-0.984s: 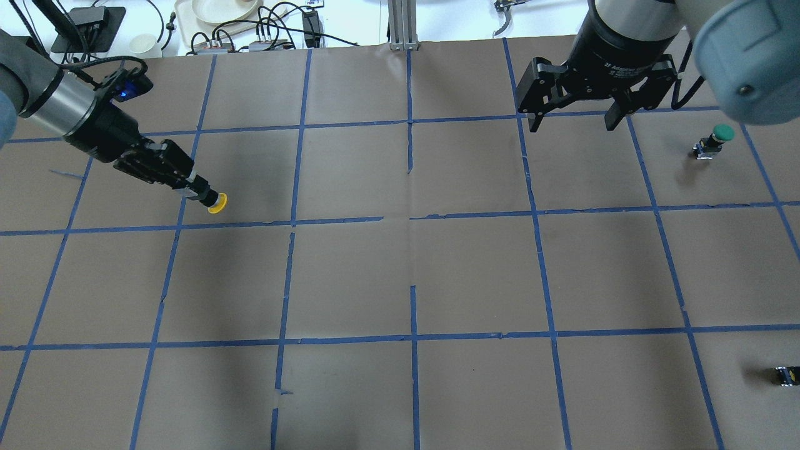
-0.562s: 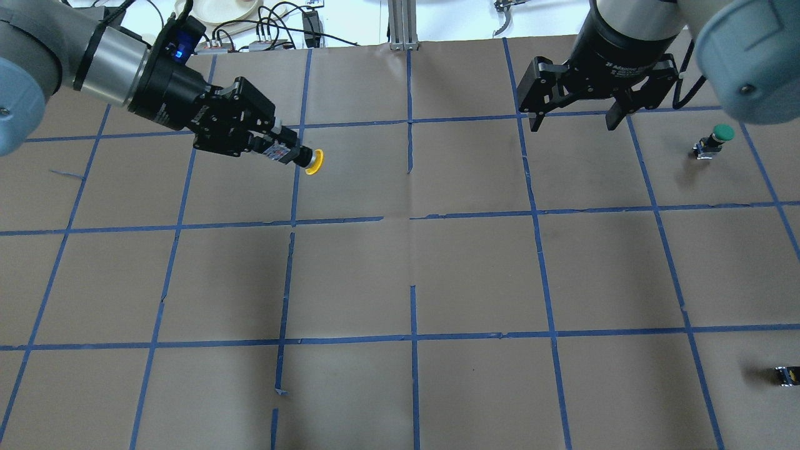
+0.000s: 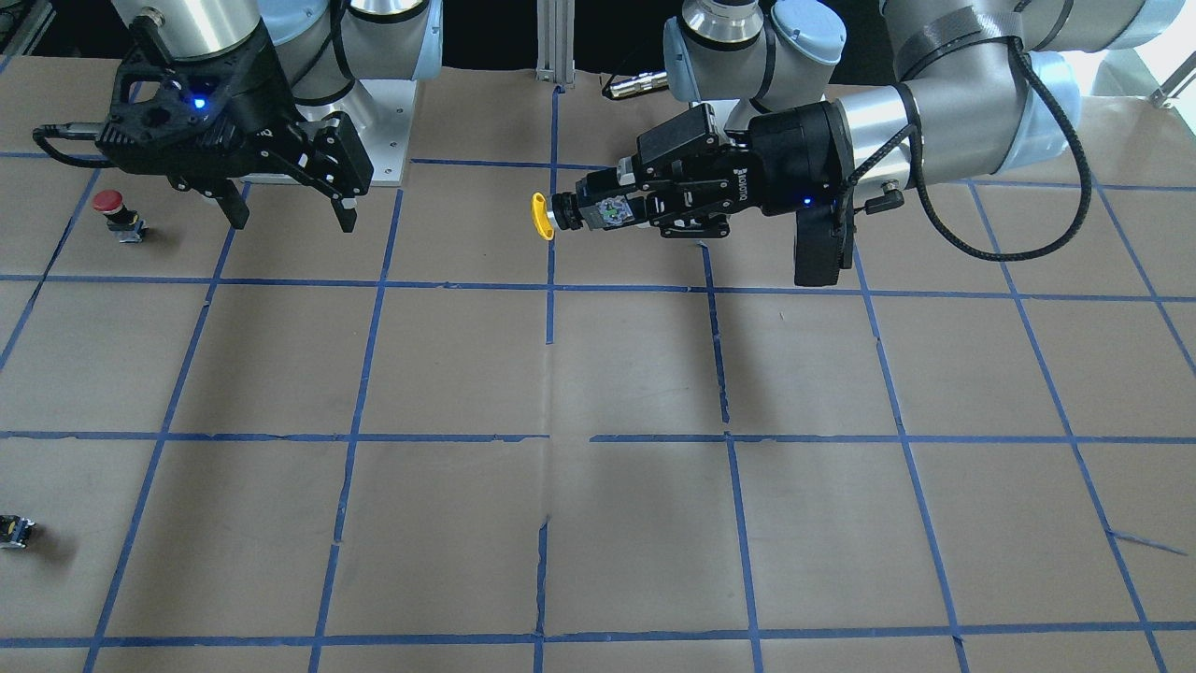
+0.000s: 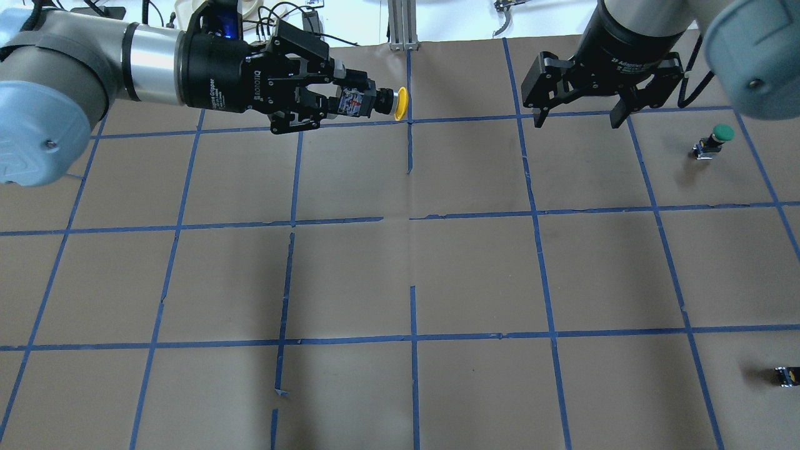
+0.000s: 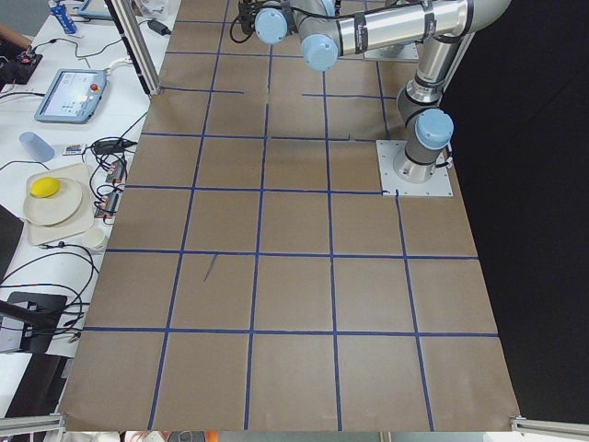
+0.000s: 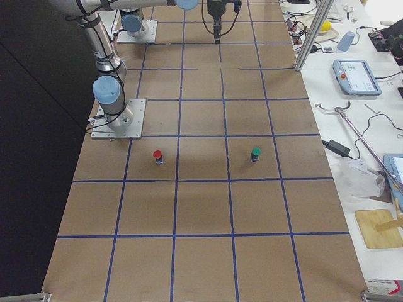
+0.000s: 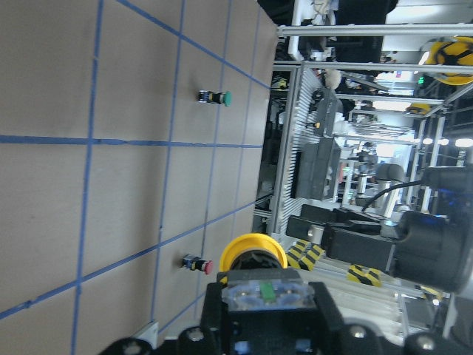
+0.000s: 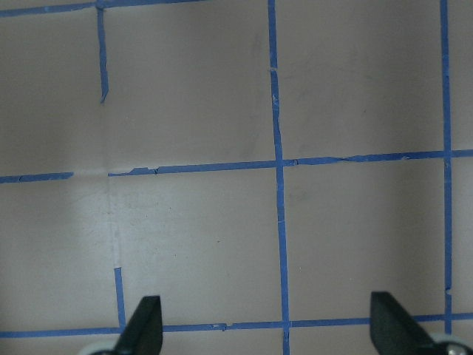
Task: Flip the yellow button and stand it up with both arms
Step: 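Lift the yellow button with the left gripper and carry it toward the table center, then hold the yellow button up with the left gripper while the right gripper approaches its cap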
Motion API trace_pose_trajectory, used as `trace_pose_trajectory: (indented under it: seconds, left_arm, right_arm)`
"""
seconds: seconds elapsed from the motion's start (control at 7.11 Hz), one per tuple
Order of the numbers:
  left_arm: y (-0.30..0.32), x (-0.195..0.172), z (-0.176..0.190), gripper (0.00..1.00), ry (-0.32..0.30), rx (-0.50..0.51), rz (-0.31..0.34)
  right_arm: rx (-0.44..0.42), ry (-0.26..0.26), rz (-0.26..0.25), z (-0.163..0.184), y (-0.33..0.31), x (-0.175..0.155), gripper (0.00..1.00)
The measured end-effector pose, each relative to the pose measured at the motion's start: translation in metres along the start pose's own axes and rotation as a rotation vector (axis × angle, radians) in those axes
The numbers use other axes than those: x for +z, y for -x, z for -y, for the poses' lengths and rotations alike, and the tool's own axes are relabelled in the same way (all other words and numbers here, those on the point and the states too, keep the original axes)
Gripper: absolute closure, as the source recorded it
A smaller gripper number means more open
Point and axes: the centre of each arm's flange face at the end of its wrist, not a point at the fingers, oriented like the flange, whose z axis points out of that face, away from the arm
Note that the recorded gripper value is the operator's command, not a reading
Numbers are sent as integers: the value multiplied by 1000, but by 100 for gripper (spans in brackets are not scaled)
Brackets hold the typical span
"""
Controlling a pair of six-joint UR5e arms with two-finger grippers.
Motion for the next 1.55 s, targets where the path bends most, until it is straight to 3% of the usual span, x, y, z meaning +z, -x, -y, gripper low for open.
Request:
trace_pose_trajectory:
  seconds: [0.14,0.28,0.42,0.56,0.7,0.98,1.12,1.27,1.55]
  left_arm:
    - [3,4,1,89,-7,-17,-67]
    - [6,7,2,89,-9,-26,-107]
    - [4,15,-1,89,2,-23,-125]
    - [-1,26,-5,89,19,-11,-137]
    - [-5,33,-8,89,30,-5,-149]
    - [-7,37,-12,89,31,-14,-190]
    - [-6,38,-11,89,28,-16,-215]
    - [-5,39,-9,89,28,-18,-226]
    - [-3,40,-7,89,29,-24,-232]
  right_arm:
    - [49,12,27,5,-19,-1,2]
    - [105,42,91,9,-37,1,7]
    - [181,94,178,9,-55,3,2]
    - [275,159,297,8,-69,5,1]
    - [371,236,449,6,-77,7,1]
    - [546,411,822,1,-64,4,0]
    - [621,476,965,0,-56,0,1]
    - [672,523,1045,-2,-50,1,1]
    - [714,556,1110,-2,-46,6,4]
